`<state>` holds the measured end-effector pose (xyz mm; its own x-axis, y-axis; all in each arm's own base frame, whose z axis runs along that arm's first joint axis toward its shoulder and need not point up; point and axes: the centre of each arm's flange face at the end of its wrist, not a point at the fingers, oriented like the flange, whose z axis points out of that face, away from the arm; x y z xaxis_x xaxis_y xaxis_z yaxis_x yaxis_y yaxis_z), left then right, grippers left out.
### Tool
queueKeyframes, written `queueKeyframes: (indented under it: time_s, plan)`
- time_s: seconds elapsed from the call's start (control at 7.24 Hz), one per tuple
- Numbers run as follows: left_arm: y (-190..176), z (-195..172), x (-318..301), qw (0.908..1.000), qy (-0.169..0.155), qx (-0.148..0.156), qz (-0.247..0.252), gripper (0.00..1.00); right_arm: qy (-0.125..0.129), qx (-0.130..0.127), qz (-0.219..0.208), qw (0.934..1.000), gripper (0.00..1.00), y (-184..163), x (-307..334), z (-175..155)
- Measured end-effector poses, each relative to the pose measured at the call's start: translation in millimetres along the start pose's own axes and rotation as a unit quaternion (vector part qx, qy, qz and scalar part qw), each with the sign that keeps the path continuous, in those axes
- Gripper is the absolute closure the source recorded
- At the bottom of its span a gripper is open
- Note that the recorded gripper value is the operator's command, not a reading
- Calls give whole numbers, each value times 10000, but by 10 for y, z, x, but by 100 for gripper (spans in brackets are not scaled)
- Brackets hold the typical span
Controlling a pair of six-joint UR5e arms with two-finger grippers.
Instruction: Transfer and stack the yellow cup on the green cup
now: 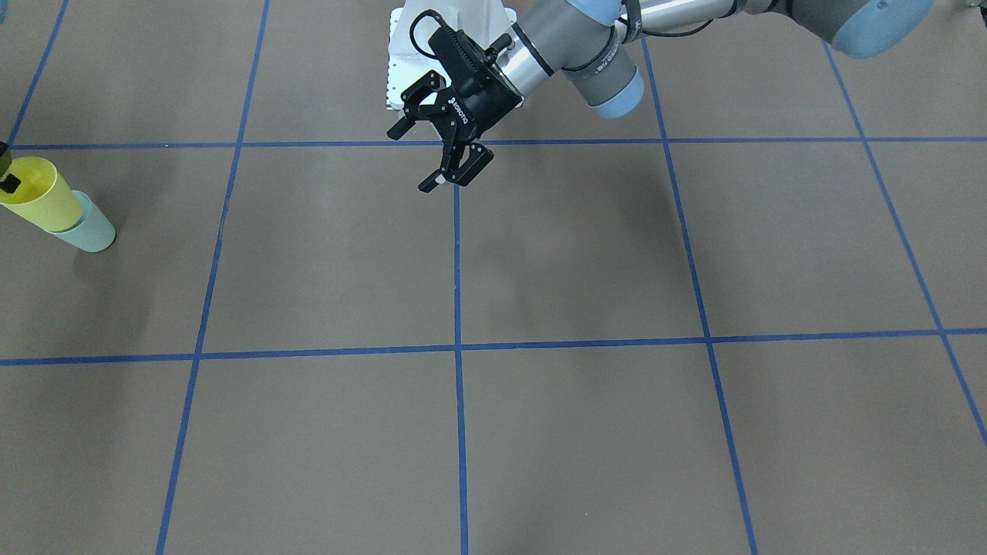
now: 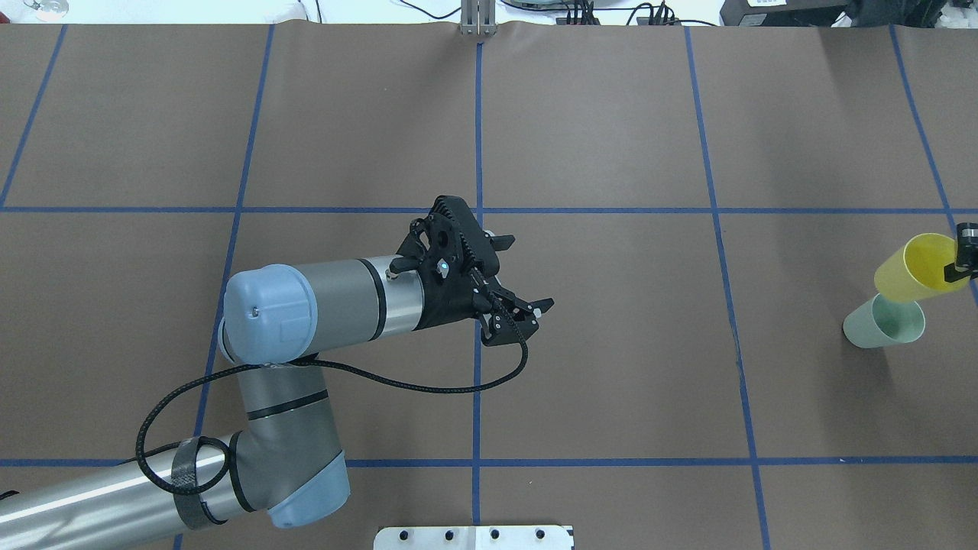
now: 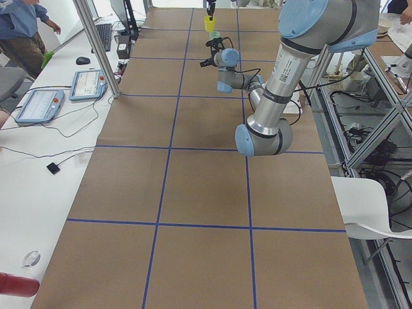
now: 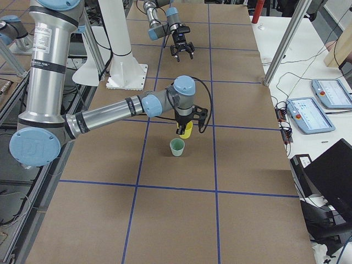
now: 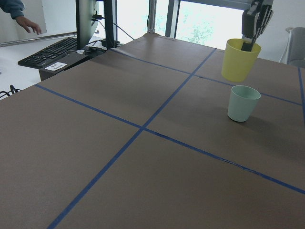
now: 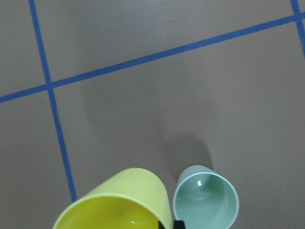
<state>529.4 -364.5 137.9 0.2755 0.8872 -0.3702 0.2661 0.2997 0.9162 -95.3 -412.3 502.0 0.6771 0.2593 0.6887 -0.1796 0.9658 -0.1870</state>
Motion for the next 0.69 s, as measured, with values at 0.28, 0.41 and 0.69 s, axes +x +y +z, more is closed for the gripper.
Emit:
queueKeyframes:
  time_s: [0.28,0.41,0.69]
  plan:
    - [8,3,6,10000,0,-5,-6,1,122,-171,106,9997,100,-88,199,222]
    - [13,4,6,10000,-1,-9,-9,1,97,-238,126,9996,100,-98,225,258]
    - [20,7,12,10000,3,-18,-10,1,-86,-406,134,9990,100,-57,203,253]
